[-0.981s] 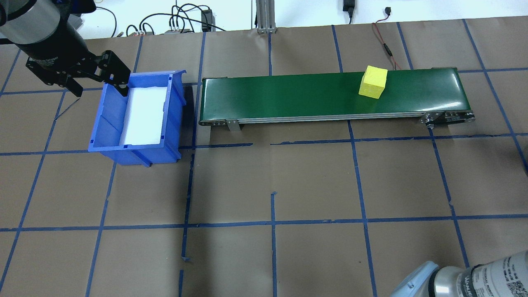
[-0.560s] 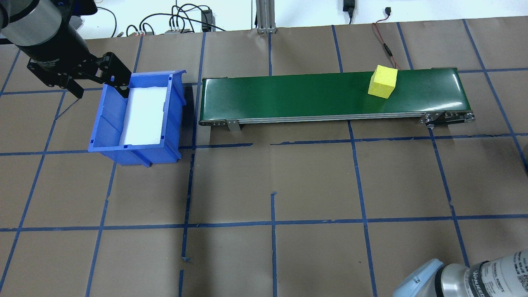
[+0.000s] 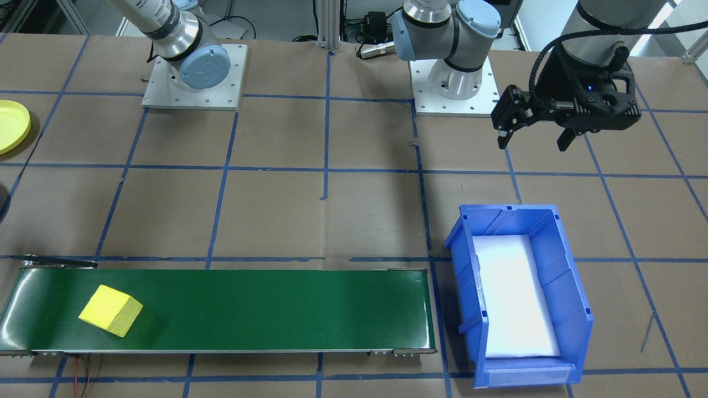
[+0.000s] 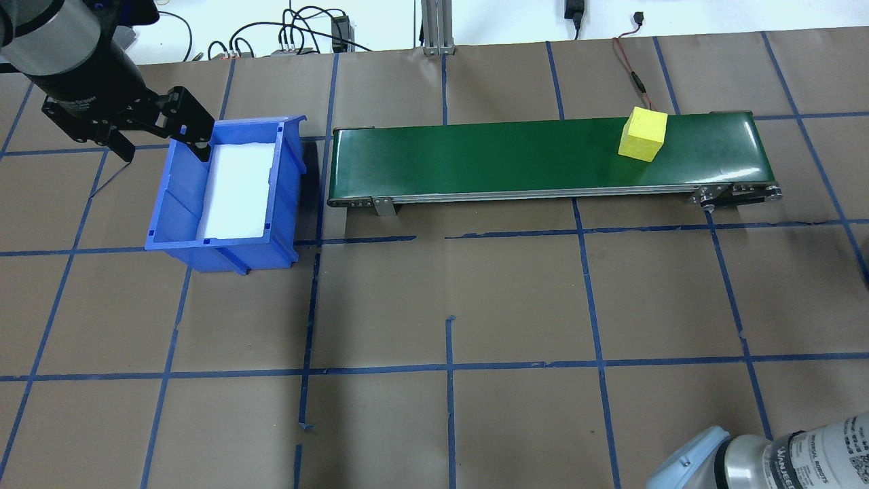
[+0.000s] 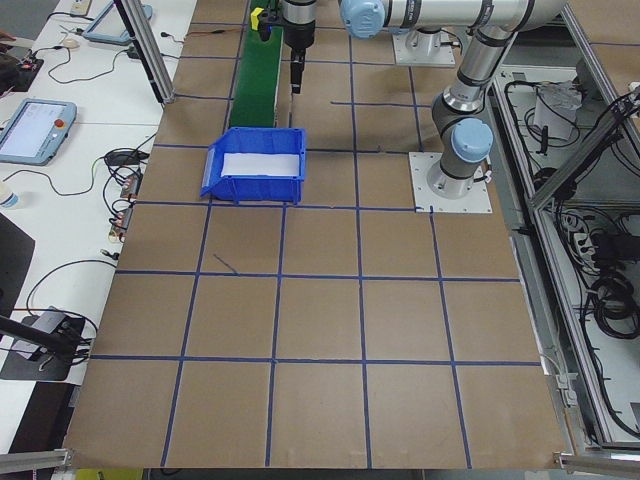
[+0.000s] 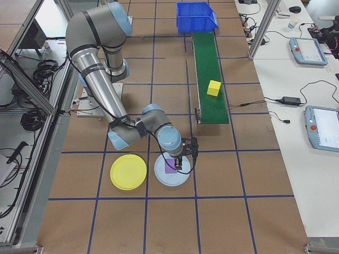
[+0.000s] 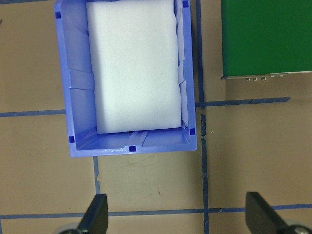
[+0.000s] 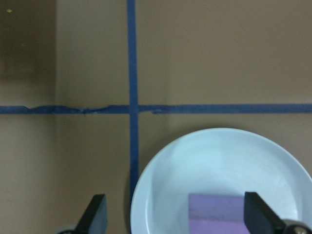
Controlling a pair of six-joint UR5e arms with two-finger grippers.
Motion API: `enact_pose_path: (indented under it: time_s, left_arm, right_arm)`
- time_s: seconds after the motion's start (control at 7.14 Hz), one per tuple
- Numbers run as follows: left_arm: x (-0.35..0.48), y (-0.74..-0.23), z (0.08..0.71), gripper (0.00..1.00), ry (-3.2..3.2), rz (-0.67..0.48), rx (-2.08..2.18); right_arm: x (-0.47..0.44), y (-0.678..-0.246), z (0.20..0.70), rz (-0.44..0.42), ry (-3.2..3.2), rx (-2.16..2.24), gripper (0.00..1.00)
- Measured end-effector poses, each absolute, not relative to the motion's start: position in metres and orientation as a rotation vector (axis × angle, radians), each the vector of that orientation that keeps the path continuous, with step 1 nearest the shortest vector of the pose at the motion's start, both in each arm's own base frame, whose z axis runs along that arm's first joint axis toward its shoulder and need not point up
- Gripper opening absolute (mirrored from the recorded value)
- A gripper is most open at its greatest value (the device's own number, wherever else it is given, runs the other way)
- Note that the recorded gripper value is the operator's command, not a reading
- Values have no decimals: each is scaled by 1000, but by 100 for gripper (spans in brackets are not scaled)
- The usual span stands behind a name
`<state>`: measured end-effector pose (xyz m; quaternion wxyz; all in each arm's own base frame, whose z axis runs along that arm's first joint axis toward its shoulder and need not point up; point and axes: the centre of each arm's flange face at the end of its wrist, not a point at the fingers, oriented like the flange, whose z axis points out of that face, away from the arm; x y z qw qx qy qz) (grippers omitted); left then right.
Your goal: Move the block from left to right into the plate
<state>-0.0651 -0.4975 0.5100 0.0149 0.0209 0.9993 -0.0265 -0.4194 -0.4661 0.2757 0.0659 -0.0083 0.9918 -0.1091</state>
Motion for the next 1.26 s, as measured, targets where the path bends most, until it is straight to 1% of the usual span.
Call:
enact_pose_path:
  time_s: [0.14,0.28,0.42,0.7,0.98,1.26]
  left_arm:
    - [-65,-496,512,100,3109,-84,65]
    - [-66,-495,513,100,3109,-87,65]
    - [-66,-494,514,100,3107,-89,64]
    - [-65,-492,516,100,3094,-90,64]
    - [-64,-492,517,100,3089,-91,64]
    - [-64,-492,517,100,3087,-90,65]
  right_arm:
    - [-386,-494,303,-379,3000,-53,100]
    - [-348,-522,323,-409,3001,-66,100]
    - [-311,-546,333,-415,2992,-41,100]
    - [-246,-580,337,-387,2958,80,100]
    - [-193,-603,330,-346,2920,215,100]
    - [-156,-626,319,-336,2887,323,100]
